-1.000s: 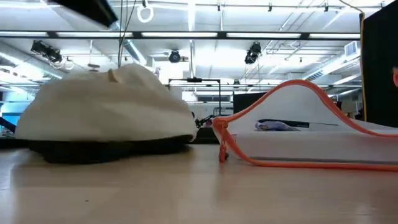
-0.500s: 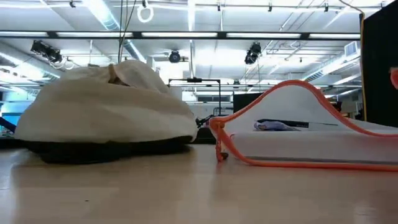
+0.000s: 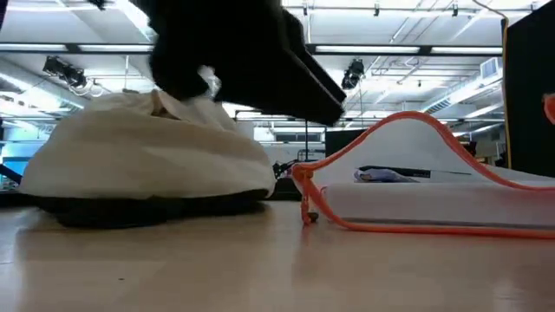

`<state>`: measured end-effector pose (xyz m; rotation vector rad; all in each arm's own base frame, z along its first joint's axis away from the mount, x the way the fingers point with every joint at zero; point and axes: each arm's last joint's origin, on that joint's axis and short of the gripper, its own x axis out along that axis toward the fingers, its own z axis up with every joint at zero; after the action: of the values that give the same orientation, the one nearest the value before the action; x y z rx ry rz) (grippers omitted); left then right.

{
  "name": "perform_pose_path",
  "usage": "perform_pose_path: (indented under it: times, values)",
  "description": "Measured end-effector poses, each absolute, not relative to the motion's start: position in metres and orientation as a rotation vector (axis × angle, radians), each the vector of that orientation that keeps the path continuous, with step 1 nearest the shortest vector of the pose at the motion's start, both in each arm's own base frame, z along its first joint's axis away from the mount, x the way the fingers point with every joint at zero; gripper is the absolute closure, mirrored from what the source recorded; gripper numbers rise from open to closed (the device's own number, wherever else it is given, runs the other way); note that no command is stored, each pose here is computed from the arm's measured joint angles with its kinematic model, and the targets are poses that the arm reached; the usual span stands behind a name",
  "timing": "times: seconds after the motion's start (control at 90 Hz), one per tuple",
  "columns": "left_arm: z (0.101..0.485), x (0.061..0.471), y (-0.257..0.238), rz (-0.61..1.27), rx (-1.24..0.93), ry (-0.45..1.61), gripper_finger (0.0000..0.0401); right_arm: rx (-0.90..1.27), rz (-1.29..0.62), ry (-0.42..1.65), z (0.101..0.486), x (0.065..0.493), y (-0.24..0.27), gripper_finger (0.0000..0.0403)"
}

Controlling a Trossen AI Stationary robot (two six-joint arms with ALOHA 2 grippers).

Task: Unpack backpack
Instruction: Remove the violet granola bar from the zip bag

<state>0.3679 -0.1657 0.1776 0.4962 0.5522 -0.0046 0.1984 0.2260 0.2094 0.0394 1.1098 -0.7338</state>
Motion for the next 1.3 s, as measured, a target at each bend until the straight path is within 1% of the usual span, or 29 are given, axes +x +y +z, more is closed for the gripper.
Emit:
perform_pose_path:
  times: [0.1,0.256,0.311,0.367,0.456,0.844,0.889,0.989,1.078,1.2,1.3]
  values:
    - [0.166,0.376,-0.152,0.059,0.509,0.587,0.0055,0.043,-0.733,1.109,0.209,0.199,0.226,0.0359]
    - [0.149,0.384,-0.137,0.136,0.528,0.637,0.0053,0.057,-0.725,1.102,0.209,0.200,0.227,0.0362]
    - [0.145,0.384,-0.134,0.165,0.540,0.655,0.0058,0.060,-0.723,1.101,0.209,0.200,0.227,0.0362]
    - [0.144,0.383,-0.132,0.184,0.554,0.672,0.0073,0.061,-0.722,1.100,0.209,0.200,0.228,0.0360]
    - [0.143,0.382,-0.130,0.211,0.566,0.687,0.0115,0.062,-0.722,1.100,0.209,0.200,0.228,0.0357]
    - [0.136,0.378,-0.118,0.287,0.552,0.780,0.0371,0.066,-0.733,1.102,0.209,0.203,0.225,0.0361]
    - [0.136,0.377,-0.117,0.298,0.536,0.787,0.0388,0.065,-0.734,1.100,0.209,0.203,0.225,0.0362]
    - [0.134,0.375,-0.117,0.286,0.489,0.809,0.0398,0.053,-0.737,1.073,0.209,0.204,0.224,0.0361]
    - [0.132,0.374,-0.122,0.238,0.406,0.820,0.0400,0.038,-0.749,1.040,0.210,0.207,0.220,0.0358]
    - [0.132,0.369,-0.140,0.139,0.292,0.821,0.0401,0.019,-0.788,1.016,0.211,0.214,0.212,0.0355]
    - [0.136,0.366,-0.159,0.064,0.255,0.814,0.0401,-0.014,-0.814,1.034,0.212,0.221,0.202,0.0356]
